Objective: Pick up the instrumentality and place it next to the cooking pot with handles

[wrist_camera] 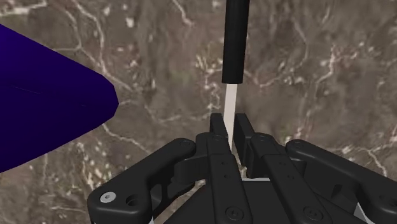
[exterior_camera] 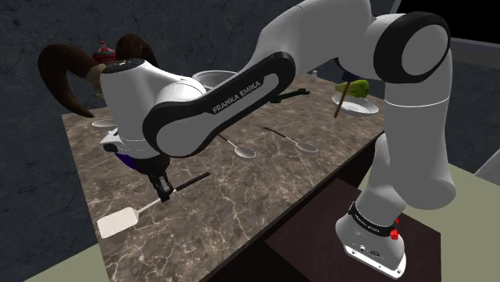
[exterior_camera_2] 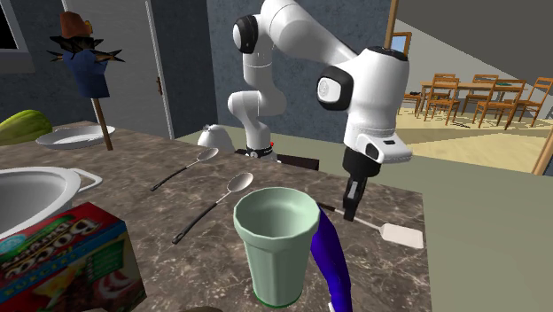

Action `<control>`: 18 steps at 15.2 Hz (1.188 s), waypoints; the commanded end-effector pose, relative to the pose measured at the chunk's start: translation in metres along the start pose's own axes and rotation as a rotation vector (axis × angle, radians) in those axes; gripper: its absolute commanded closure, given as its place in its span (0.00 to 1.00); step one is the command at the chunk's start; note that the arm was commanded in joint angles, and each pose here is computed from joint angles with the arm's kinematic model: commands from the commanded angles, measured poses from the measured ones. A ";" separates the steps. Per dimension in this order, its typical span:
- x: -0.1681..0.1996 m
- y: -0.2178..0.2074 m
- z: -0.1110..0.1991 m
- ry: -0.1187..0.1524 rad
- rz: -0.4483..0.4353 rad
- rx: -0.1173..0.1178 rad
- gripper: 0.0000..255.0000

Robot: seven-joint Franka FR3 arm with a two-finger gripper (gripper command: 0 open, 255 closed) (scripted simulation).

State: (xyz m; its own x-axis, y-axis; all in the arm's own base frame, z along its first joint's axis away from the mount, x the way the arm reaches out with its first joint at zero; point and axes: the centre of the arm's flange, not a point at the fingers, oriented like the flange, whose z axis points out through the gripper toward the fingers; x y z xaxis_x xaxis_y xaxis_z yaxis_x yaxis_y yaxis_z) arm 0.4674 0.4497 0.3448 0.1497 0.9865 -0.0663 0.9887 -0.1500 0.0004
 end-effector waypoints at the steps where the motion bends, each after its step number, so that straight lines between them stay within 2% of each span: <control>1: -0.001 0.000 -0.009 0.000 0.000 0.000 1.00; 18: -0.007 0.000 -0.099 0.000 0.000 0.000 1.00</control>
State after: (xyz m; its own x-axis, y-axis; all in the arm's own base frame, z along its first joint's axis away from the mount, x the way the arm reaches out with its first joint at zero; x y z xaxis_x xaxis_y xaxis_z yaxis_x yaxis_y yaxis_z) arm 0.4659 0.4491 0.4383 0.1498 0.9865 -0.0661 0.9887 -0.1501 0.0006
